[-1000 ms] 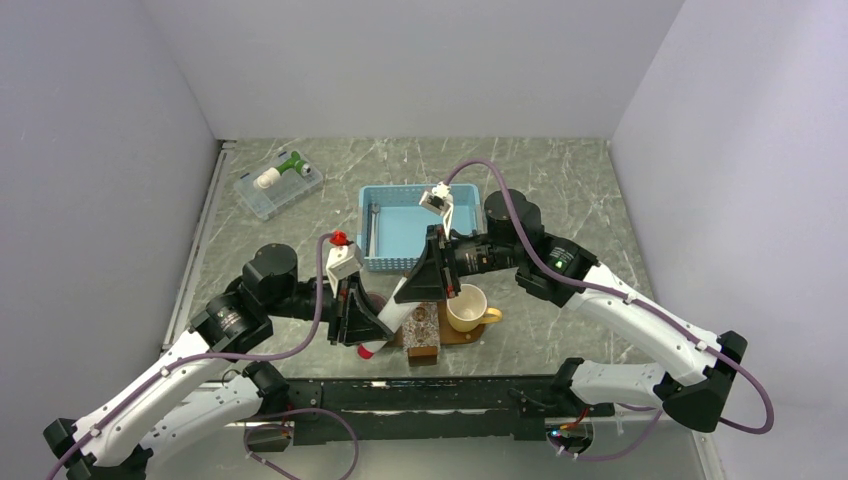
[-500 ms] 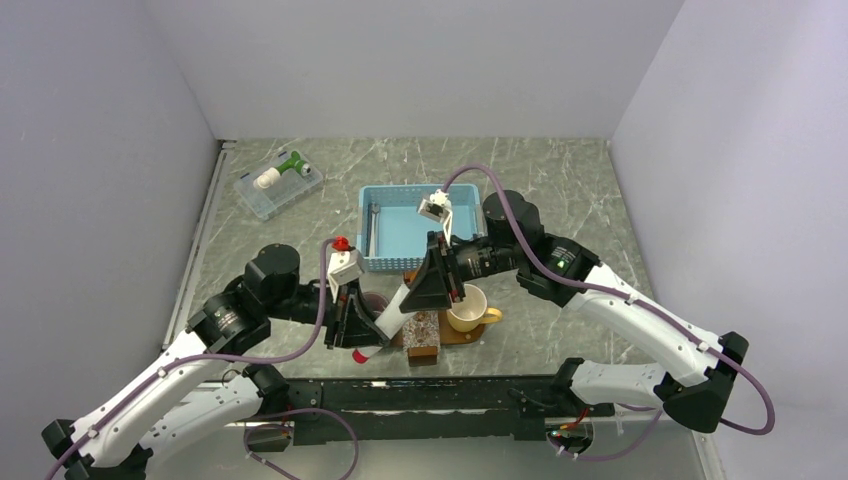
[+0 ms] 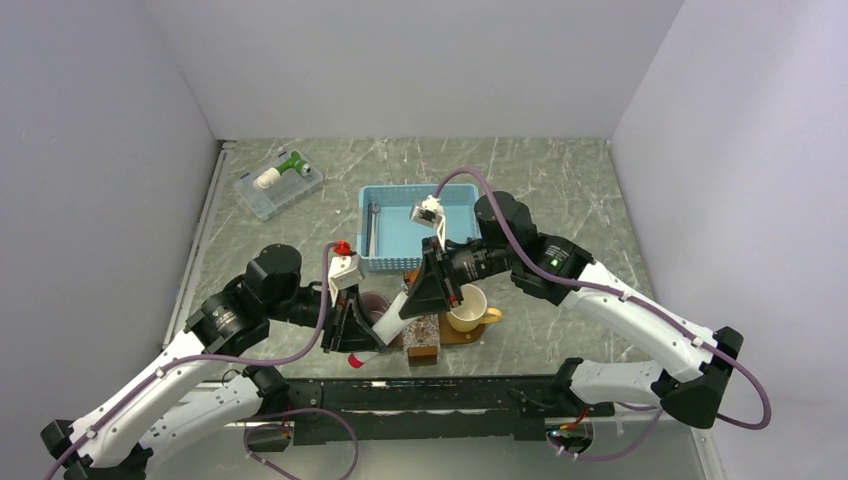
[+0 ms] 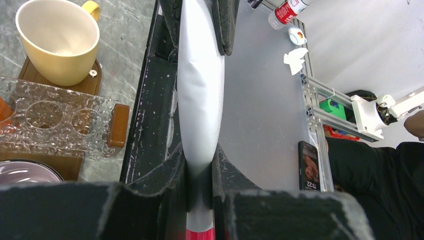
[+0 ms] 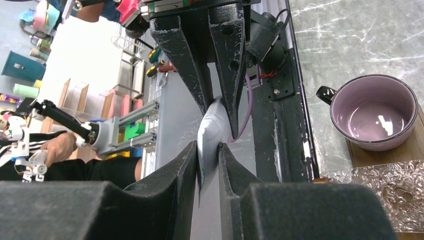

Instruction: Prepare toiletry sets of a toothbrush and toothpaste on the tray

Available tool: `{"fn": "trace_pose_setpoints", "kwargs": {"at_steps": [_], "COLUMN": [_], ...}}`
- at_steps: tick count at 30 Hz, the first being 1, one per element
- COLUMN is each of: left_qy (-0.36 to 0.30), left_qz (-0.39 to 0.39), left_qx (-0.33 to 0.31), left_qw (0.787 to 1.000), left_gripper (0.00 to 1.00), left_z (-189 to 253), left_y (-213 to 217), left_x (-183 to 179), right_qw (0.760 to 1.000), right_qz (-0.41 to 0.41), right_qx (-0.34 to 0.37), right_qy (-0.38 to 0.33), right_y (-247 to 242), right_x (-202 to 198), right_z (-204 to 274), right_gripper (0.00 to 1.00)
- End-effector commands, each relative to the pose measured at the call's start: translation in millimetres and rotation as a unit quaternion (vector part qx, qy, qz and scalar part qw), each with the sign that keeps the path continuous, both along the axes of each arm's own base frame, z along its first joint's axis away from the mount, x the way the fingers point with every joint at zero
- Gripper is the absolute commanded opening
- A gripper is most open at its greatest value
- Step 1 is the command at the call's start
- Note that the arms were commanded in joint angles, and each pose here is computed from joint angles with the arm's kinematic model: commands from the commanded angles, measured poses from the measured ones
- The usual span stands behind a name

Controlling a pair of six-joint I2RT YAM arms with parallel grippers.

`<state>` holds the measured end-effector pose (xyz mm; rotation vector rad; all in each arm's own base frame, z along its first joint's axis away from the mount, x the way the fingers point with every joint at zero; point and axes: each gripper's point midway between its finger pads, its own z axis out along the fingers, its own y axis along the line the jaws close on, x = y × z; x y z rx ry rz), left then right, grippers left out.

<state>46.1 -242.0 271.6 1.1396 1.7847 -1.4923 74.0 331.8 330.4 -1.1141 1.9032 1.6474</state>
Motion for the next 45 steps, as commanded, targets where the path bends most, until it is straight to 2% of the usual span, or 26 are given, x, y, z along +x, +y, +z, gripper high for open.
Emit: {"fn": "trace_pose_setpoints", "kwargs": {"at_steps": [1,7,9,10,12,15,16,18,22,27,32,45], "left_qy": [-0.039,-0.039,-0.04,-0.04,-0.04,-0.042,-0.043,-0.045,-0.05,-0.056,-0.077,-0.123], "left_qz": [-0.012,-0.009,-0.008,-0.007,-0.006,0.0,0.001,0.006,0.012,0.026,0.084,0.292], "left_qx": [-0.032,-0.03,-0.03,-0.031,-0.03,-0.027,-0.027,-0.025,-0.023,-0.016,0.007,0.06], "left_qw": [0.999,0.999,0.999,0.999,0.999,0.999,0.999,0.999,0.998,0.998,0.993,0.947], "left_gripper": [0.05,0.05,0.05,0.06,0.1,0.23,0.35,0.52,0.68,0.72,0.73,0.81], "left_z": [23,22,22,22,22,21,21,21,23,23,26,21], "left_y": [-3,-3,-3,-3,-3,-3,-3,-2,-1,0,8,55], "left_x": [1,2,2,2,3,5,5,7,8,13,28,77], "right_qw": [0.999,0.999,0.999,0.999,0.999,0.999,0.999,0.999,0.999,0.999,0.997,0.978], "right_qz": [0.029,0.036,0.038,0.038,0.035,0.023,0.019,0.011,-0.005,-0.018,-0.036,-0.119], "right_qx": [0.03,0.021,0.02,0.018,0.012,0.002,-0.001,-0.006,-0.016,-0.028,-0.048,-0.138], "right_qy": [-0.023,-0.02,-0.021,-0.021,-0.023,-0.027,-0.029,-0.031,-0.035,-0.042,-0.057,-0.1], "right_y": [7,12,13,14,15,15,15,15,13,9,2,-37], "right_x": [-9,-12,-14,-14,-14,-11,-10,-7,-3,0,5,23], "right_z": [19,13,12,10,8,3,2,0,-3,-6,-5,-12], "right_gripper": [0.21,0.2,0.1,0.01,0.0,0.0,0.0,0.0,0.0,0.0,0.0,0.0]}}
